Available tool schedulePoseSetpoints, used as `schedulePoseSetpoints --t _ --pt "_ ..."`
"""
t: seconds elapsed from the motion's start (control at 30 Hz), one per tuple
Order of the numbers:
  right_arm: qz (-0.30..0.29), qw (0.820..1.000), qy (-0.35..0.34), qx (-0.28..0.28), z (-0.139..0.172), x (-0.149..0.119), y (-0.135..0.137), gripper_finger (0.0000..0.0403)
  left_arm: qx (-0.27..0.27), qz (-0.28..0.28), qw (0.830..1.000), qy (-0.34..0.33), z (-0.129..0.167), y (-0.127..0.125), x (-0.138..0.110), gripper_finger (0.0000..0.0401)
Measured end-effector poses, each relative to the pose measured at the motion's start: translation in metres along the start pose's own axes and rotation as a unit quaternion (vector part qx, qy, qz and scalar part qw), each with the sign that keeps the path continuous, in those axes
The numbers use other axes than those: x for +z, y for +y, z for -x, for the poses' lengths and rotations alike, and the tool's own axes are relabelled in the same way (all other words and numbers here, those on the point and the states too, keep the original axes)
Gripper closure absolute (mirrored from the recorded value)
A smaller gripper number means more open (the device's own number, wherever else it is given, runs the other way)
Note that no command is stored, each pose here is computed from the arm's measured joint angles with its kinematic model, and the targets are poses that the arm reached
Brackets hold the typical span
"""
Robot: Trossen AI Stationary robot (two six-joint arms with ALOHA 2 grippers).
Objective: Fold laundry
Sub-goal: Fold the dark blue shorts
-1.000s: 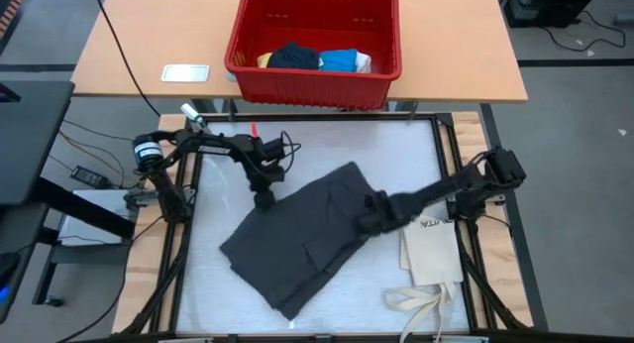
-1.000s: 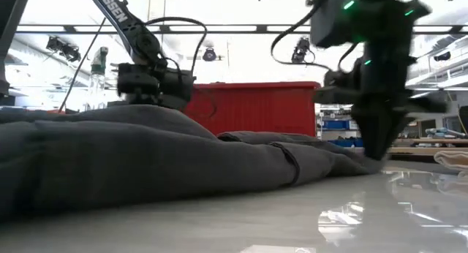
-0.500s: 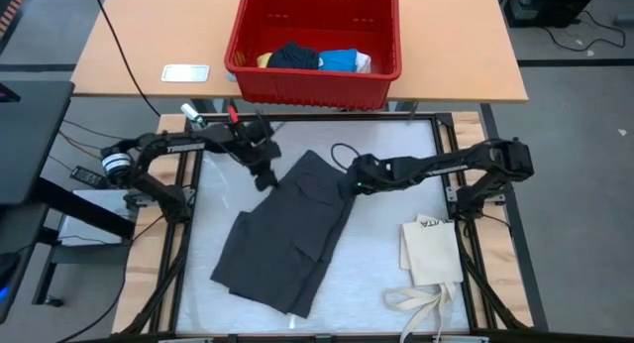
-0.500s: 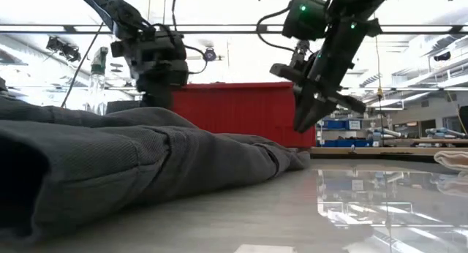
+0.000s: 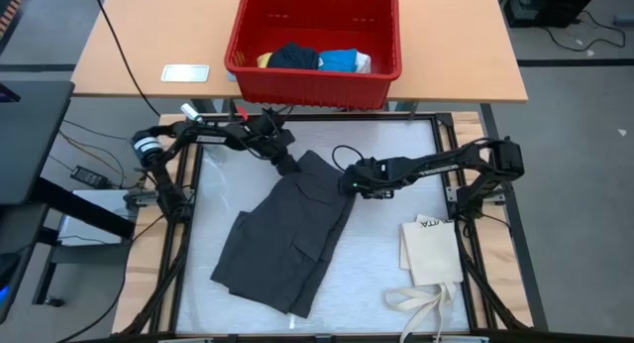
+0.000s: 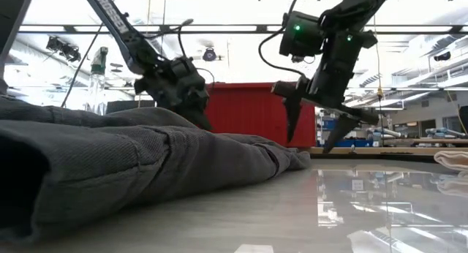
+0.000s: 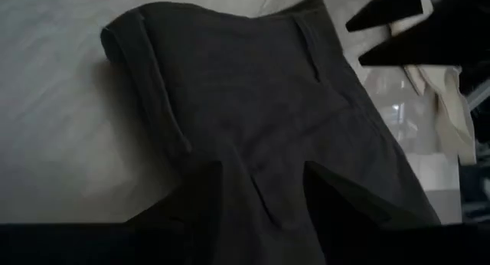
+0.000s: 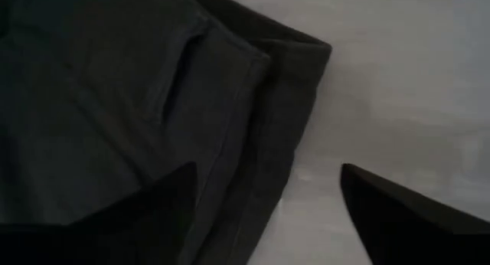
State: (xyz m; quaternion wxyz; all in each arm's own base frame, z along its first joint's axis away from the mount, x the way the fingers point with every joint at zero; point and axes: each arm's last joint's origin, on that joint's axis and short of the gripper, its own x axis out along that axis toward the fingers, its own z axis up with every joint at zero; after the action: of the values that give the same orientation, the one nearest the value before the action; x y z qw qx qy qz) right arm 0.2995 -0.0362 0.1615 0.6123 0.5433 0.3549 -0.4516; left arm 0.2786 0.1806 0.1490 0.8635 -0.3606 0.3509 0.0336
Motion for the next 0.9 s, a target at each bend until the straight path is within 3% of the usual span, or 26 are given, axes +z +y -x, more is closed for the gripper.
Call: schedulePoseSetpoints --t 0.1,0.2,0.4,0.6,0.8,0.9 --pt "-0.014 1.0 -0.004 -0.009 -0.007 0.002 -0.001 0.0031 0.012 0.015 1.0 0.005 -0.008 0.008 -0.003 0.0187" --pt "-0.015 1.0 -0.008 0.006 -0.018 0.005 0.003 0.0022 0.019 0.008 1.0 0.008 -0.014 0.013 -0.004 0.0176" --pt "-0.032 0.997 -0.018 0.063 -0.041 0.01 0.016 0.0062 0.022 0.004 1.0 0.009 -0.021 0.017 -0.006 0.0212" --pt "-0.03 0.998 -0.017 0.058 -0.048 0.011 0.016 0.0172 -0.023 0.057 0.998 0.033 -0.023 0.01 -0.01 0.0268" --pt "0.039 0.998 0.0 0.057 -0.05 0.01 0.015 0.0368 -0.042 0.102 0.992 0.057 -0.019 0.011 -0.014 0.0284" --pt "0.07 0.996 0.001 0.062 -0.042 0.01 0.015 0.0376 -0.05 0.105 0.991 0.063 -0.007 0.01 -0.013 0.0284"
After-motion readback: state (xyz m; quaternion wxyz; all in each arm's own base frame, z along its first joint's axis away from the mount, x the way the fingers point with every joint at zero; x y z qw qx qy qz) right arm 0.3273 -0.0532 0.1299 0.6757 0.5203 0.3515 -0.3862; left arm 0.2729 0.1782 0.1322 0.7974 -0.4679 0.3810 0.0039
